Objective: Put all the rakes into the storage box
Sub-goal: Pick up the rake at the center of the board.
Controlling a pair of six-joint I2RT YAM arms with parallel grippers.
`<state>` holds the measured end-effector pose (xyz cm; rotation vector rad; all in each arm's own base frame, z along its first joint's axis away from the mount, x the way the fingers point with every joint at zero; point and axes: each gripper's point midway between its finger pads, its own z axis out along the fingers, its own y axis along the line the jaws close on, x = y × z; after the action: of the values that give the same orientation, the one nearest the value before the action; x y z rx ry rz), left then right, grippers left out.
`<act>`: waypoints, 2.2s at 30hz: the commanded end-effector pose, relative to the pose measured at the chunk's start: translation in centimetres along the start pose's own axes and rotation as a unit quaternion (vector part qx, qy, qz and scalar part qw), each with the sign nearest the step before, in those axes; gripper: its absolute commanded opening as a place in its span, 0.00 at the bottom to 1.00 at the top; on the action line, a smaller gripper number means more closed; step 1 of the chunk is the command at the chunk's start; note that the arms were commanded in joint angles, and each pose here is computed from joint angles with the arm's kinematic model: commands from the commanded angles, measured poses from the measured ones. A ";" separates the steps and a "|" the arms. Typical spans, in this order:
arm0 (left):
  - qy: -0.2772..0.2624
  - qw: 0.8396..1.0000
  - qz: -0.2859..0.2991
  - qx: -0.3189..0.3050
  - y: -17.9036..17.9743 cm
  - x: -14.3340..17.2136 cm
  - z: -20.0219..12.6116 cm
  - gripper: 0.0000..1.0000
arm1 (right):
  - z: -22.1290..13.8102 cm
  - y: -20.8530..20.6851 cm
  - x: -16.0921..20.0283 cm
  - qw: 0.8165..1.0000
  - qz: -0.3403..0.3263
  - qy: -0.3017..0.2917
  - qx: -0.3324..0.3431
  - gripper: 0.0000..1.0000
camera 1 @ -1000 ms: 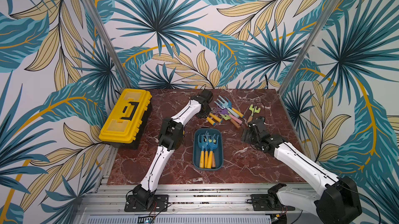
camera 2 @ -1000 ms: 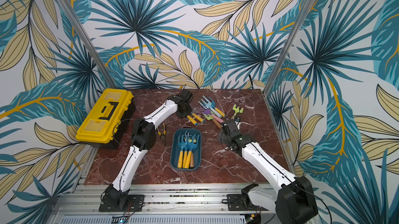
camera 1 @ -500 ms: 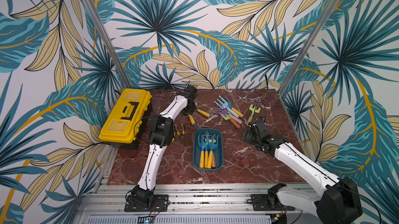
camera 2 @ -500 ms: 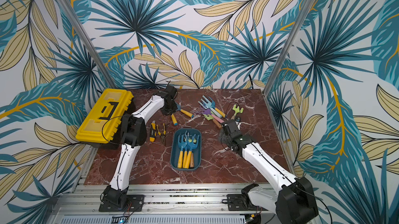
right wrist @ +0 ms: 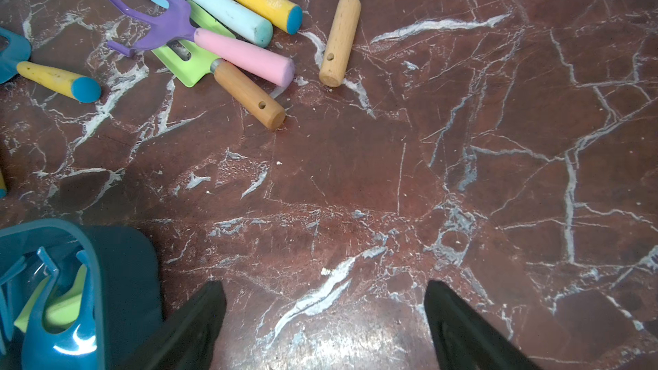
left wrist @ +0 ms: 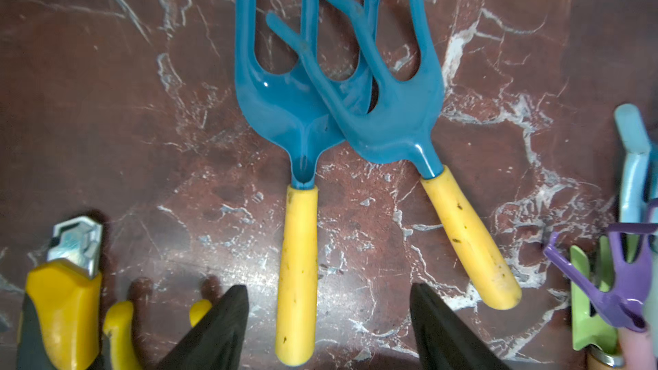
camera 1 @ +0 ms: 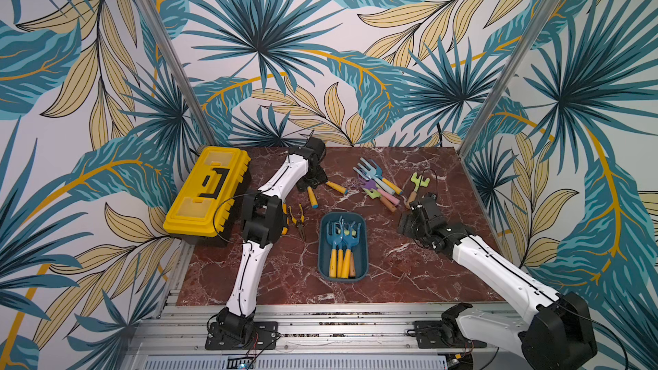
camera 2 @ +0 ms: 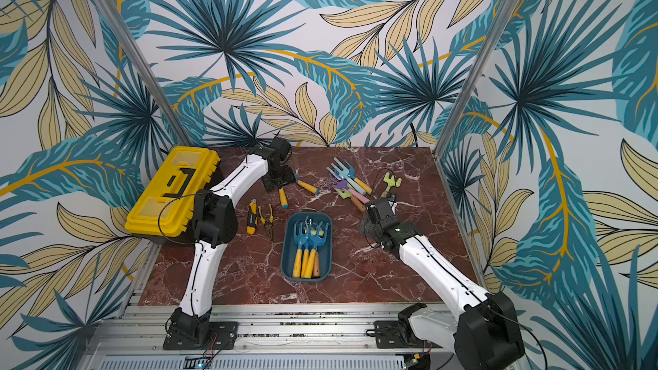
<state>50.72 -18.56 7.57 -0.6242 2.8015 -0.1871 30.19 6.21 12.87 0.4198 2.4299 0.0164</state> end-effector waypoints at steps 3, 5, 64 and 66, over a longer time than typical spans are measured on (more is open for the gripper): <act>0.012 0.999 0.003 -0.047 1.1 0.6 2.2 0.72 | 0.2 -0.1 0.3 1.000 0.001 0.001 -0.004 0.92; 0.008 0.998 0.009 -0.065 1.5 0.5 2.8 0.70 | 0.1 0.0 0.3 1.000 0.001 0.002 -0.007 0.92; -0.052 0.988 0.144 0.033 0.2 10.4 -13.2 0.10 | -0.3 -0.9 0.1 1.000 0.006 -0.015 0.006 0.92; -0.041 0.987 0.153 0.034 0.4 12.5 -13.2 0.10 | -0.3 -0.9 0.0 1.000 0.006 -0.017 0.007 0.92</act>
<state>37.91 -22.15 17.23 -0.1891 2.7494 -0.1636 30.01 6.05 13.18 0.4237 2.4146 0.0242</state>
